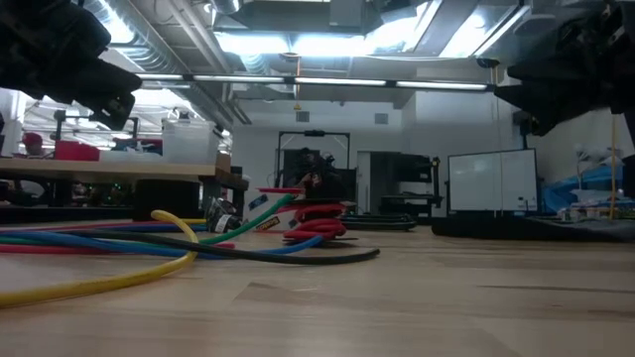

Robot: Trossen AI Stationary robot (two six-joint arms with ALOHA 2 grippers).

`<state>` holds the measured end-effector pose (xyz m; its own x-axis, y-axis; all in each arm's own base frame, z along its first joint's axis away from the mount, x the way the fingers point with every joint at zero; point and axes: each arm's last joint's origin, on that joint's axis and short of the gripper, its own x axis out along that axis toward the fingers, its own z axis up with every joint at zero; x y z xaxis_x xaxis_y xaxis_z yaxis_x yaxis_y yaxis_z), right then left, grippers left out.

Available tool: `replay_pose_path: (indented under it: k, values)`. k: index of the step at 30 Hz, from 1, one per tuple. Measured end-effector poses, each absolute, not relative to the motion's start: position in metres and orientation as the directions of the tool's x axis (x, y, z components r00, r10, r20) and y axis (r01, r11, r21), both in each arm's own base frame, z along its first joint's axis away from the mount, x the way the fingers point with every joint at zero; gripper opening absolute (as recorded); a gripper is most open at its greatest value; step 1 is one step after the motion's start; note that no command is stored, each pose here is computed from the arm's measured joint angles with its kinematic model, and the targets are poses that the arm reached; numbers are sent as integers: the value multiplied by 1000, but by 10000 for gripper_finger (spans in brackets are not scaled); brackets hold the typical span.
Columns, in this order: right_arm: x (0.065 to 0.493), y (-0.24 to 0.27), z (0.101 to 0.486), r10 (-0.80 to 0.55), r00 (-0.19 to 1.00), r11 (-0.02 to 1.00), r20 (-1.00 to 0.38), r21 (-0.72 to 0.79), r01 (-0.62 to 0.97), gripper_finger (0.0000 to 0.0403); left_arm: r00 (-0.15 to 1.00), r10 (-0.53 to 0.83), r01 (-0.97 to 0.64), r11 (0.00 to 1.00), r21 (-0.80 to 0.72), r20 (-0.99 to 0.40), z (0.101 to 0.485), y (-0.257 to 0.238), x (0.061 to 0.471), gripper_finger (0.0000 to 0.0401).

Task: Coil cords
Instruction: Return to Home Position

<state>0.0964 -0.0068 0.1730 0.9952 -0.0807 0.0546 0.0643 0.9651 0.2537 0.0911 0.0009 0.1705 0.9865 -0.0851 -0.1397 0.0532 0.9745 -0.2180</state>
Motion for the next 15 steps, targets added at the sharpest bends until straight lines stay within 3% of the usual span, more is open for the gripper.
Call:
replay_pose_path:
  k: [15]
  values:
    - [96,-7,172,-81,996,965,39,254,68,186,986,-85,53,974,-218,-141,170,1,91,4]
